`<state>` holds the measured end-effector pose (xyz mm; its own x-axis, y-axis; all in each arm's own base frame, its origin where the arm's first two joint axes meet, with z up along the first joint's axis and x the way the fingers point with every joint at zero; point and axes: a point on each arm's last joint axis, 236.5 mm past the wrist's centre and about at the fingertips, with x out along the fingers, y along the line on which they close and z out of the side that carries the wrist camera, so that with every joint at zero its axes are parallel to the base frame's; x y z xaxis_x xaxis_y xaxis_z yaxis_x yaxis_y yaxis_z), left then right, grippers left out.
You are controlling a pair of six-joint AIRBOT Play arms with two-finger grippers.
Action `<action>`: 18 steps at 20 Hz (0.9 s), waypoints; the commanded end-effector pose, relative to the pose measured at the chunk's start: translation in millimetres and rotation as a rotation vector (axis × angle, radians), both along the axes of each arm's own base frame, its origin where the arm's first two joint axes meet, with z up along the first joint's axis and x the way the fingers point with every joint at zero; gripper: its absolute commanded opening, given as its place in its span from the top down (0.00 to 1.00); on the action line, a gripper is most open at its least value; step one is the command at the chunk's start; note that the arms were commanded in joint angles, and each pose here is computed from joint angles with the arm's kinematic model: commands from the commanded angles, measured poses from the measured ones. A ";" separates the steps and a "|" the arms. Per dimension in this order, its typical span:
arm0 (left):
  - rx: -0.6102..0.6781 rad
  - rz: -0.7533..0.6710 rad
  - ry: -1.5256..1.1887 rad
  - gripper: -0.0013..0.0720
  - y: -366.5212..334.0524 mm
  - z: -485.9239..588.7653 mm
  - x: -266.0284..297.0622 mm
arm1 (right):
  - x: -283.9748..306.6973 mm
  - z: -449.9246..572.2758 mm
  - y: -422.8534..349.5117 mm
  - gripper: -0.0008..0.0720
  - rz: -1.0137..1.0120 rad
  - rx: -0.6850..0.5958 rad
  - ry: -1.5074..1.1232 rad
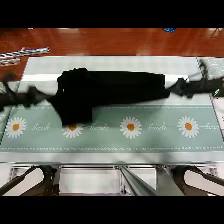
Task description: Fold the shirts.
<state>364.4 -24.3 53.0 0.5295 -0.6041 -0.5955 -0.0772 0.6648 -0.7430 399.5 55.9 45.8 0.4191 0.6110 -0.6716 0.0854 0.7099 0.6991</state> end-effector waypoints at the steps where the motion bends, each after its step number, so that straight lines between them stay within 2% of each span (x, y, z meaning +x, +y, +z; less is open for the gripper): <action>1: 0.061 0.038 -0.405 0.95 3.0 172.5 32.1 | 26.1 148.1 -5.4 0.96 0.007 -0.117 -0.343; 3: 0.110 0.090 -0.589 0.95 3.5 264.8 26.3 | 8.8 247.4 0.4 0.96 0.011 -0.179 -0.560; 5: 0.180 0.082 -0.769 0.95 -6.2 342.5 6.0 | -25.1 333.9 4.1 0.97 -0.009 -0.274 -0.781; 8: 0.304 0.090 -0.957 0.95 -21.3 420.7 -37.3 | -87.2 412.2 -4.6 0.96 -0.108 -0.438 -0.971; 12: 0.433 0.116 -1.141 0.95 -50.1 478.3 -114.0 | -162.3 442.7 -6.7 0.96 -0.188 -0.560 -1.062; 16: 0.702 0.275 -1.189 0.95 -40.8 489.0 -183.7 | -212.6 429.2 -5.9 0.96 -0.212 -0.611 -1.006; 18: 0.777 0.327 -1.189 0.95 -36.2 487.2 -215.6 | -226.7 415.1 -13.1 0.96 -0.235 -0.640 -0.940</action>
<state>196.7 -74.2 535.6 0.9595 -0.2510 0.1277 0.2553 0.9667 -0.0181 203.2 52.5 476.2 0.9721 0.1906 -0.1368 -0.1812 0.9803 0.0785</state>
